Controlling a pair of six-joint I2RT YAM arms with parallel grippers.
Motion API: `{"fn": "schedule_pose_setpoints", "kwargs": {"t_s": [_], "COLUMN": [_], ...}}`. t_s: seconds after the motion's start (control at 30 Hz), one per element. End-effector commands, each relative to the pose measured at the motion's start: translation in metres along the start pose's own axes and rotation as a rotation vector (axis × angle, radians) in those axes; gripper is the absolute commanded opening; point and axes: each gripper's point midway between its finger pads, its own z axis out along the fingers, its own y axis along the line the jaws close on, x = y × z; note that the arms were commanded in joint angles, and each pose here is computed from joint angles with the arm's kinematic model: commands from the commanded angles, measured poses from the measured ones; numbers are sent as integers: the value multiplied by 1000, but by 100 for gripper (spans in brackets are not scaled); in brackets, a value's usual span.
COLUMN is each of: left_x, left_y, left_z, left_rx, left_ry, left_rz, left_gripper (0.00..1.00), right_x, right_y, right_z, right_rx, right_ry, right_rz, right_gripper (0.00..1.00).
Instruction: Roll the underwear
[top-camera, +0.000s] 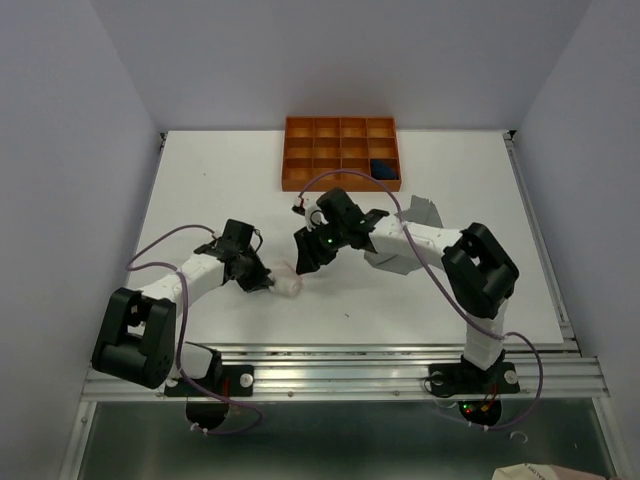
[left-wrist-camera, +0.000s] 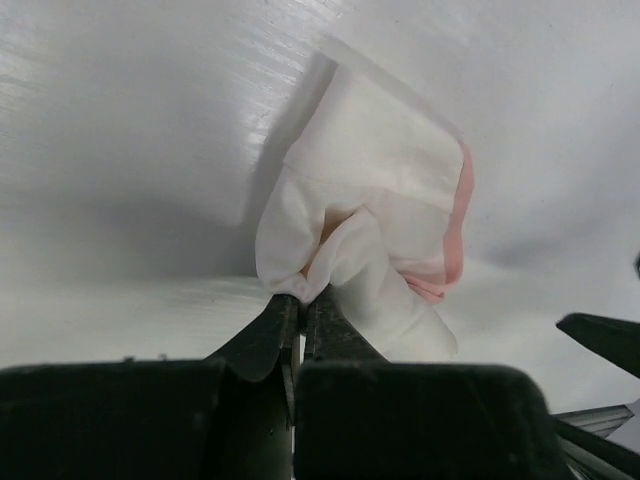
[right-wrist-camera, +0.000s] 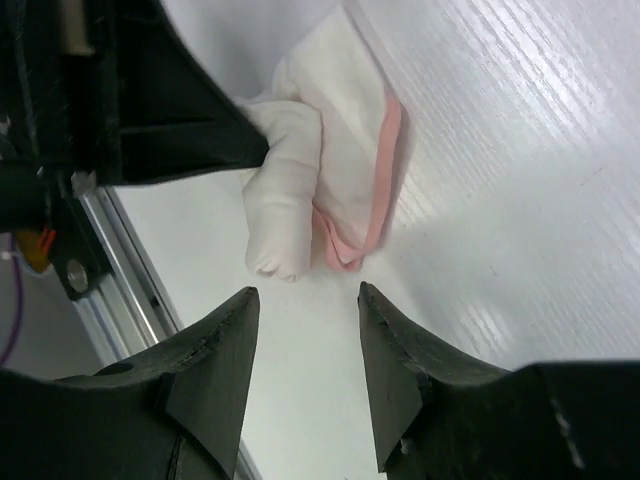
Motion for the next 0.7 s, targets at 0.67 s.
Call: {"fn": "schedule_pose_setpoints", "kwargs": {"t_s": [0.67], "left_x": [9], "left_y": [13], "left_z": [2], "left_rx": [-84], "left_ry": [81], "left_rz": [62], "left_gripper": [0], "right_x": [-2], "right_y": [63], "right_z": [36], "right_rx": [-3], "right_ry": [-135], "right_rz": [-663], "right_gripper": [52]}}
